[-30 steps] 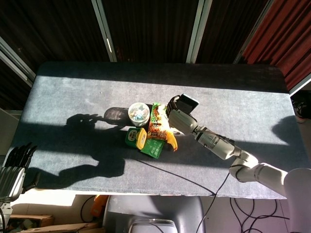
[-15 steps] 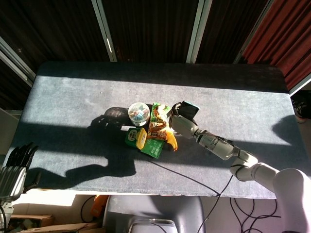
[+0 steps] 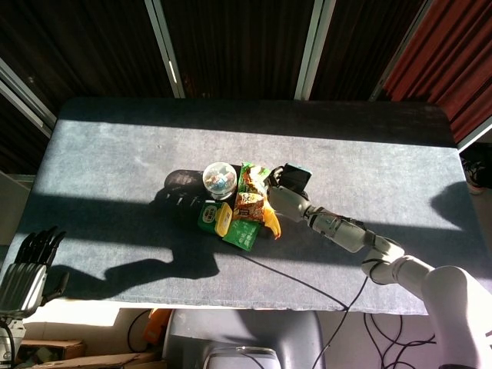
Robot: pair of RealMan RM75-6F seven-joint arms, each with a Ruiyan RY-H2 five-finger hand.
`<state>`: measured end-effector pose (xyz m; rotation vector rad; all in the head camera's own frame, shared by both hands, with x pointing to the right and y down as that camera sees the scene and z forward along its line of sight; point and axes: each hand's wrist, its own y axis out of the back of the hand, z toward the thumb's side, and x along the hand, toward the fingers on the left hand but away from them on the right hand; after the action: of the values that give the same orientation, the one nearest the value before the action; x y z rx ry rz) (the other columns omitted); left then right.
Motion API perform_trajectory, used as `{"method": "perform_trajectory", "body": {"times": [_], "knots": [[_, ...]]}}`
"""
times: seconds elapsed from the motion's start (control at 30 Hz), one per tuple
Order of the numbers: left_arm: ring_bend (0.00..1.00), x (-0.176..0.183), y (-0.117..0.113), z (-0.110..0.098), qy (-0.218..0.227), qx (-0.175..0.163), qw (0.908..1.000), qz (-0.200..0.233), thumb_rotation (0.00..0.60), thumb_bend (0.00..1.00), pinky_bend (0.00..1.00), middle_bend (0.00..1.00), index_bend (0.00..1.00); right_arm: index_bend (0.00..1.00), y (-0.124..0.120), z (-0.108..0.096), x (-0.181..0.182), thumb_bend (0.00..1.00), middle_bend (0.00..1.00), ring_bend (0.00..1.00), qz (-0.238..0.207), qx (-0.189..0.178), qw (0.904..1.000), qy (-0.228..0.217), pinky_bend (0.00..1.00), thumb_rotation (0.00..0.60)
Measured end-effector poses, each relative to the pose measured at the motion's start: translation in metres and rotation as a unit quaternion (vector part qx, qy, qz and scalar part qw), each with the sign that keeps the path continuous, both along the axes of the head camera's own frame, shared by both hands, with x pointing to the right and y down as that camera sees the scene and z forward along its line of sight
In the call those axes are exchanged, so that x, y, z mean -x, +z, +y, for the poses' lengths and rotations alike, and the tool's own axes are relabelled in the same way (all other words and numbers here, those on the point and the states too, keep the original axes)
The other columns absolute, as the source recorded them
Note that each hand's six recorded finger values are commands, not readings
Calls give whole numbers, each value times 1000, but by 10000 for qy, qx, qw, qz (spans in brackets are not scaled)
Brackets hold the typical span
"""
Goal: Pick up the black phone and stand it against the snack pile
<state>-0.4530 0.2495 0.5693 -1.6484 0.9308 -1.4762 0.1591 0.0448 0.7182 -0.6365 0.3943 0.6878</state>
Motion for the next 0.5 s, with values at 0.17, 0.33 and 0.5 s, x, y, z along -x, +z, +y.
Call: {"method": "perform_trajectory", "body": {"times": [0.17, 0.33, 0.5], "knots": [[0, 1, -1, 0, -5, -7, 10000, 0, 600, 396, 0, 0, 0, 874, 5, 4, 3, 291, 612, 524, 6, 72, 10000, -4, 600, 600], [0, 1, -1, 0, -8, -17, 10000, 5, 600, 396, 0, 0, 0, 874, 9, 6, 5, 290, 612, 523, 17, 96, 10000, -5, 600, 600], [0, 1, -2, 1, 0, -22, 10000, 14, 600, 395, 0, 0, 0, 868, 12, 8, 5, 289, 612, 524, 23, 126, 9999, 17, 600, 600]]}}
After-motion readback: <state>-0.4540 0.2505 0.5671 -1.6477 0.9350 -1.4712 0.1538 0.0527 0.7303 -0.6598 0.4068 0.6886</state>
